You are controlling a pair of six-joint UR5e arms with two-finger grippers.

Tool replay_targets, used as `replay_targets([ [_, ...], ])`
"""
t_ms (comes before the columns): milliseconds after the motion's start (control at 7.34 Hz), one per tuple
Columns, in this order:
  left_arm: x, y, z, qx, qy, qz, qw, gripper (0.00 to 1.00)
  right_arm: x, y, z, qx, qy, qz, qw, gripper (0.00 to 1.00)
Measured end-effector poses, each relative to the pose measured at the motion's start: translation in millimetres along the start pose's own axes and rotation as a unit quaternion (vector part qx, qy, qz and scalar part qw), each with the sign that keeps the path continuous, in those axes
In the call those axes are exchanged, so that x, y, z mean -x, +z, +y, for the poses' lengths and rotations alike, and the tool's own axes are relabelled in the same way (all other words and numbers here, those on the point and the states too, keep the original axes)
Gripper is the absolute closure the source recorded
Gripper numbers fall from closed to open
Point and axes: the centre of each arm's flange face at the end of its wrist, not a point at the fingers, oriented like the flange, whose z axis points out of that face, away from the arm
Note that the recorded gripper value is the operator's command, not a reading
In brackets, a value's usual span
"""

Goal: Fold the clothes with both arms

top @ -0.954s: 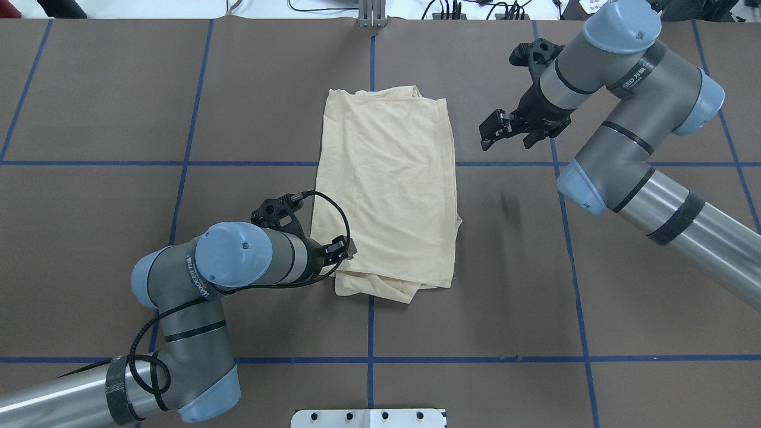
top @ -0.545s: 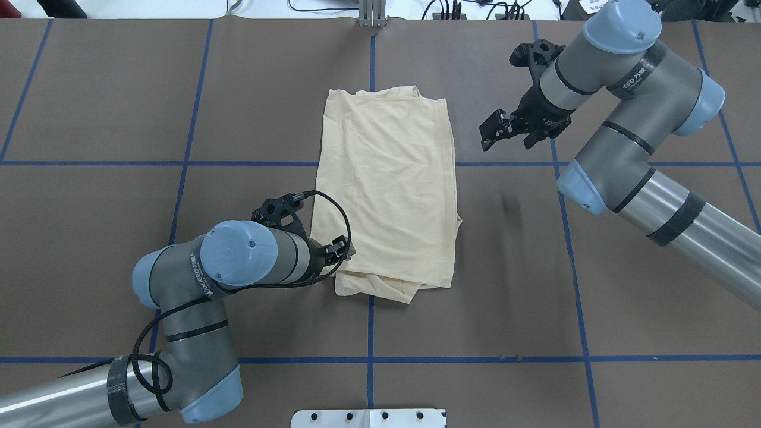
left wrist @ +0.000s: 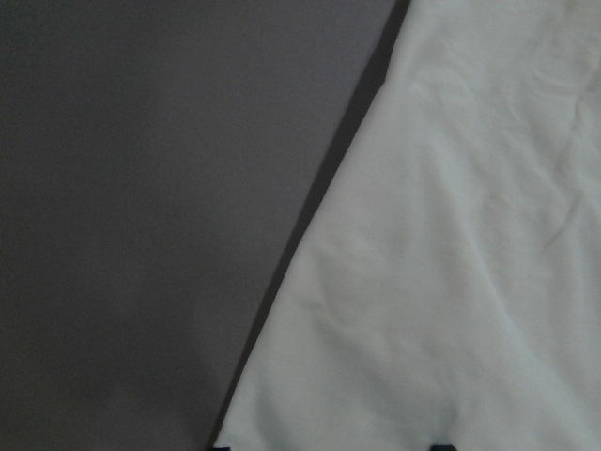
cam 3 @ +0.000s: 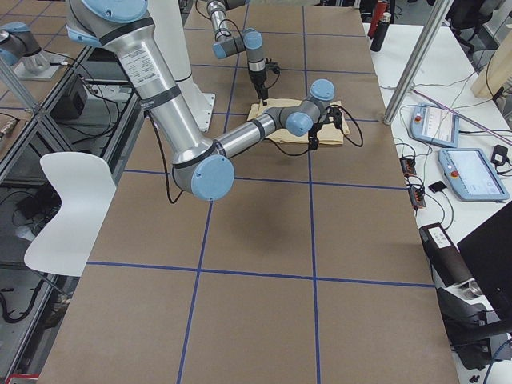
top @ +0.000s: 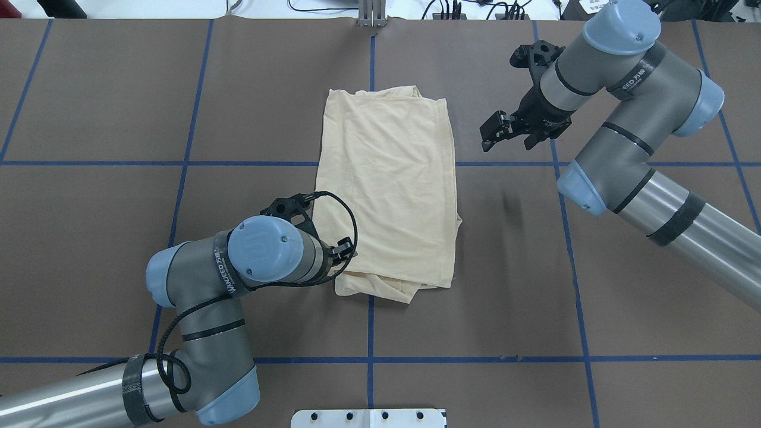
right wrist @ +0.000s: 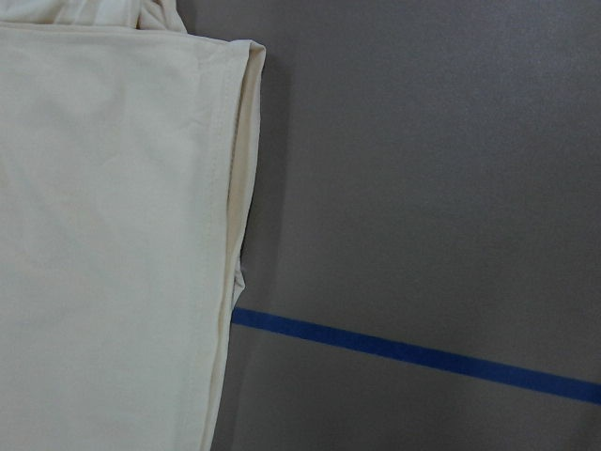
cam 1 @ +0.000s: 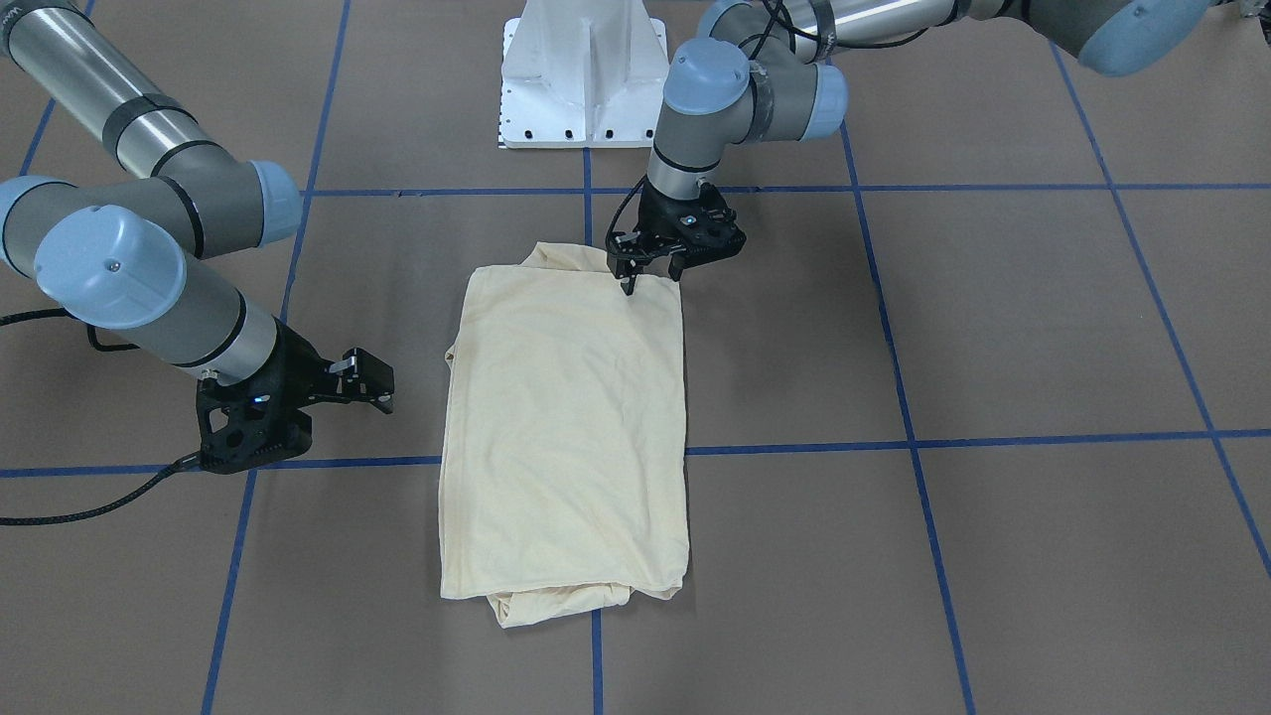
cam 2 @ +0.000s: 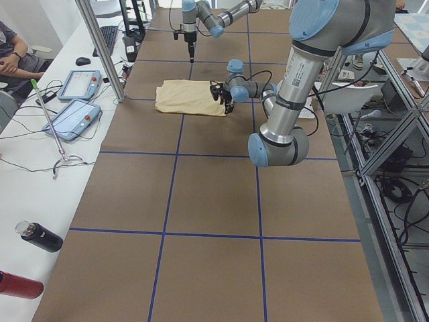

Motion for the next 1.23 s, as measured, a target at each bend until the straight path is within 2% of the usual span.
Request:
replay_targets([
  [545,-1.2,4.1,0.5,-0.008,0.001,-0.041,0.9991,0.24,-1.8,2.0,-0.5,0.001,0.001,0.001,1.0000,0.01],
  [1226,-0.6,7.6,1.0,-0.009,0.001,-0.046,0.9989,0.28,-6.6,4.0,1.6,0.002,0.001,0.002,1.0000,0.00],
])
